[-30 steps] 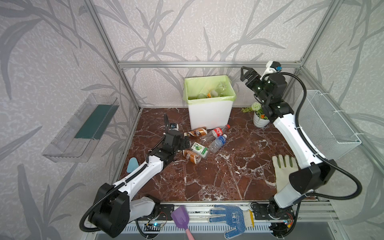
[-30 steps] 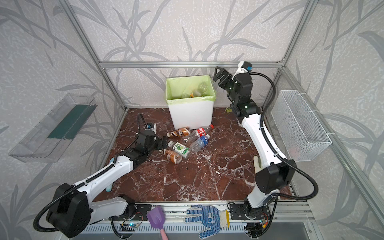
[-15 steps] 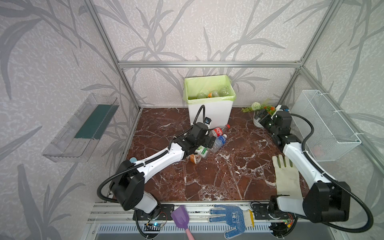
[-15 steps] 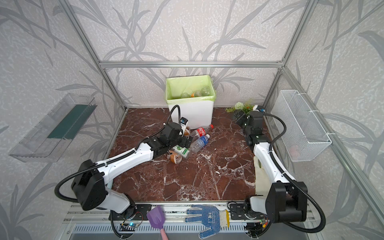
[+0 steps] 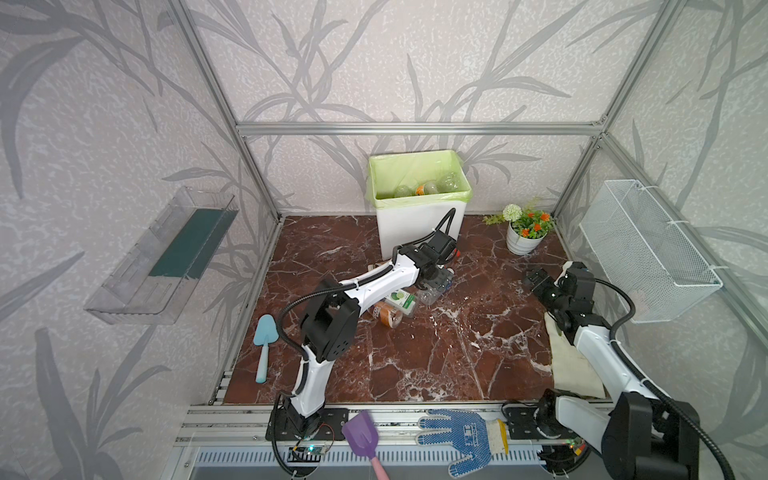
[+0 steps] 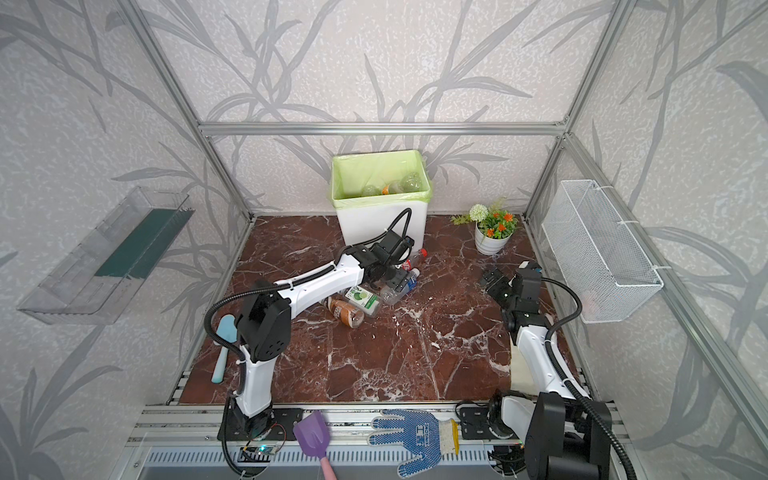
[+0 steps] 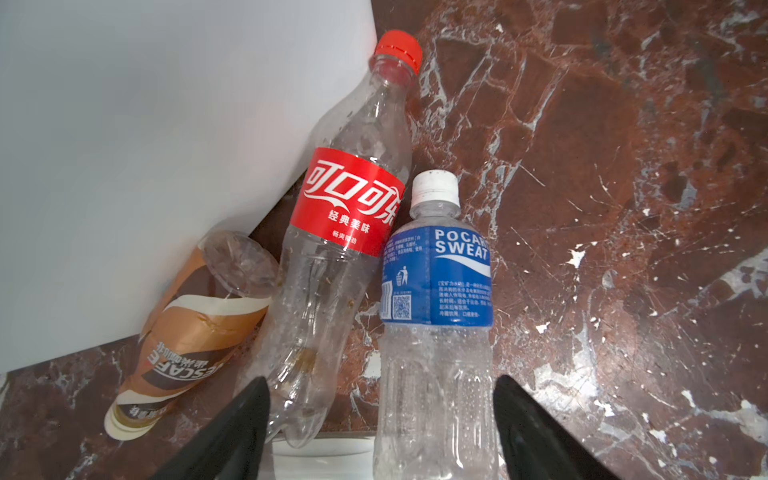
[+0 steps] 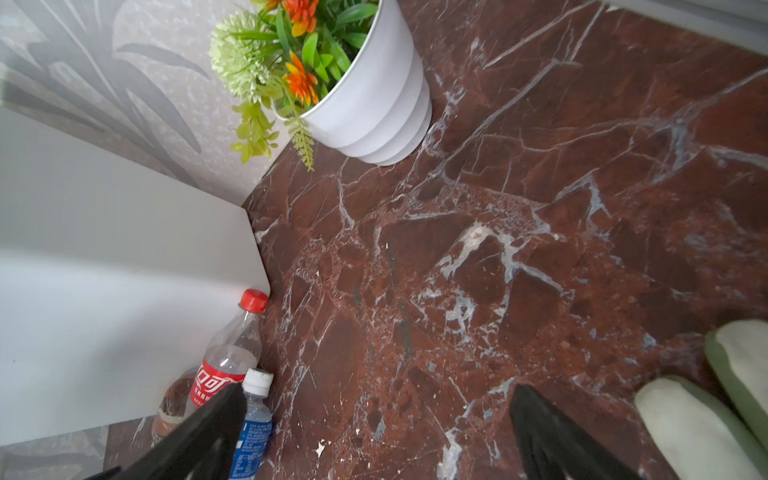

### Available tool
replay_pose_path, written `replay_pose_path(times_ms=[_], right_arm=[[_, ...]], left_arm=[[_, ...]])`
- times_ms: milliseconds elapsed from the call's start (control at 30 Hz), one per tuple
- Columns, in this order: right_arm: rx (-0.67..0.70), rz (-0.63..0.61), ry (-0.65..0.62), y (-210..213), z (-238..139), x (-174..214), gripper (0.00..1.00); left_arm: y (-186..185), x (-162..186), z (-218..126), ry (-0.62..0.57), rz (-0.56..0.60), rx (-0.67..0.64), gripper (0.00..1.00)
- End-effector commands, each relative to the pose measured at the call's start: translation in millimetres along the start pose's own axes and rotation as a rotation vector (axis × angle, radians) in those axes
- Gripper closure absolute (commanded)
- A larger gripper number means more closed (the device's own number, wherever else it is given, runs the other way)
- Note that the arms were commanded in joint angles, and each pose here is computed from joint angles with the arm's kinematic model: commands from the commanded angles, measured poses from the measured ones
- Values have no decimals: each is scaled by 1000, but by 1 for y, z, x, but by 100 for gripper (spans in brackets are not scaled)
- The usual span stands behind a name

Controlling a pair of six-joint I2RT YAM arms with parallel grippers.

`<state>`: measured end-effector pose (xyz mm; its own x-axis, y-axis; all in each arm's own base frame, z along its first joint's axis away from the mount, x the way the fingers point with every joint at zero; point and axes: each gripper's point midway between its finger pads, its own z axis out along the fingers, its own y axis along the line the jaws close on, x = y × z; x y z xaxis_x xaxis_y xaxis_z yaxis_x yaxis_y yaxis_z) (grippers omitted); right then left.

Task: Throw the plastic bottles in the bin
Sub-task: 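Grasp the Pocari Sweat bottle with the left gripper while the right gripper withdraws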

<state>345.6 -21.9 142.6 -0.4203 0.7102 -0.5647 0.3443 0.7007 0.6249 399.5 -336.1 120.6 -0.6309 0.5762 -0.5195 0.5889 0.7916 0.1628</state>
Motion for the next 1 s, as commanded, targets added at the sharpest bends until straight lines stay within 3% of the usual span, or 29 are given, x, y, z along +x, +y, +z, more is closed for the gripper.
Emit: replay_pose_path(times_ms=[0, 167, 600, 700, 833, 967], right_arm=[[-45, -15, 53, 3, 5, 12, 1], [-59, 19, 97, -2, 16, 24, 1], [-57, 32, 124, -4, 22, 30, 1], [-53, 28, 129, -6, 22, 31, 1], [-49, 24, 133, -7, 23, 32, 1], [-51, 24, 141, -7, 23, 34, 1]], left_arm=[[-6, 6, 0, 64, 18, 36, 20], [-28, 13, 6, 103, 37, 136, 21], [-45, 30, 37, 248, 16, 174, 19], [-47, 32, 43, 272, 16, 177, 23], [-58, 31, 40, 264, 6, 235, 37], [-69, 28, 33, 237, -29, 292, 30]])
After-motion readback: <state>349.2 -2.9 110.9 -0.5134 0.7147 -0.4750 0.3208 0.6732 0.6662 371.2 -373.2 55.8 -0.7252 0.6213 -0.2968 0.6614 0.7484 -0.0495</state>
